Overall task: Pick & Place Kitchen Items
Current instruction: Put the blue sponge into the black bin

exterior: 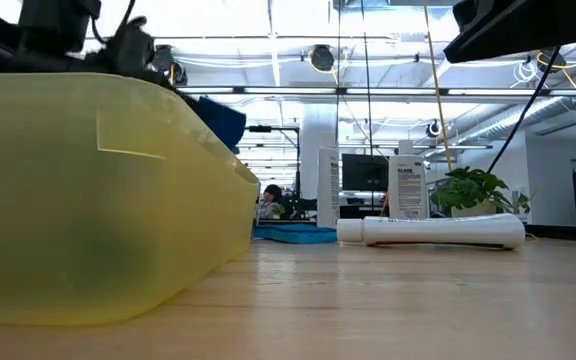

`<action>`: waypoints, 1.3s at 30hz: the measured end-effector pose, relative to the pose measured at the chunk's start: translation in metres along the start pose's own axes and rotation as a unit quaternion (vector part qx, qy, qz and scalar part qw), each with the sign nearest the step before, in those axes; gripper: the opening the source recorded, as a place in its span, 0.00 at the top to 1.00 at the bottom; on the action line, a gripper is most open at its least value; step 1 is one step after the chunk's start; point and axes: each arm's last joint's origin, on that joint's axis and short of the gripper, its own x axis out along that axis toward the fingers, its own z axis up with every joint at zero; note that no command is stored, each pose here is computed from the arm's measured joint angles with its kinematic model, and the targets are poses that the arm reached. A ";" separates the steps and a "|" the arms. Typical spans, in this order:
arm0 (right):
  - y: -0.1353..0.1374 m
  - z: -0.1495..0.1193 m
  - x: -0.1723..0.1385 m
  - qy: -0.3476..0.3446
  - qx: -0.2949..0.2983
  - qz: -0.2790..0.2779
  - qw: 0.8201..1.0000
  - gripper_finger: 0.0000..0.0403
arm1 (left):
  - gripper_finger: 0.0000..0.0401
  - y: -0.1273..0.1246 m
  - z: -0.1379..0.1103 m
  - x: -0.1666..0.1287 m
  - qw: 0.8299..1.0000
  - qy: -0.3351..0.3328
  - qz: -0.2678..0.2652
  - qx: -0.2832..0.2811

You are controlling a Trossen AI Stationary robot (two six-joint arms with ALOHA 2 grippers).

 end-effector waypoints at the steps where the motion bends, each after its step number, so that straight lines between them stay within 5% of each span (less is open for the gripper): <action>1: 0.000 0.000 0.000 -0.001 0.001 0.000 1.000 0.81 | 0.98 0.003 -0.002 0.000 1.000 0.005 0.006 -0.002; 20: 0.000 0.000 0.000 0.000 0.001 -0.001 1.000 0.81 | 0.99 0.009 -0.021 0.003 0.998 0.056 -0.038 0.008; 33: 0.000 0.000 0.000 0.000 0.001 -0.001 1.000 0.81 | 0.98 0.020 -0.026 0.008 0.998 0.067 -0.002 -0.014; 39: 0.000 0.000 0.000 0.000 0.001 -0.001 1.000 0.81 | 0.87 0.023 -0.026 0.008 0.997 0.060 0.036 -0.016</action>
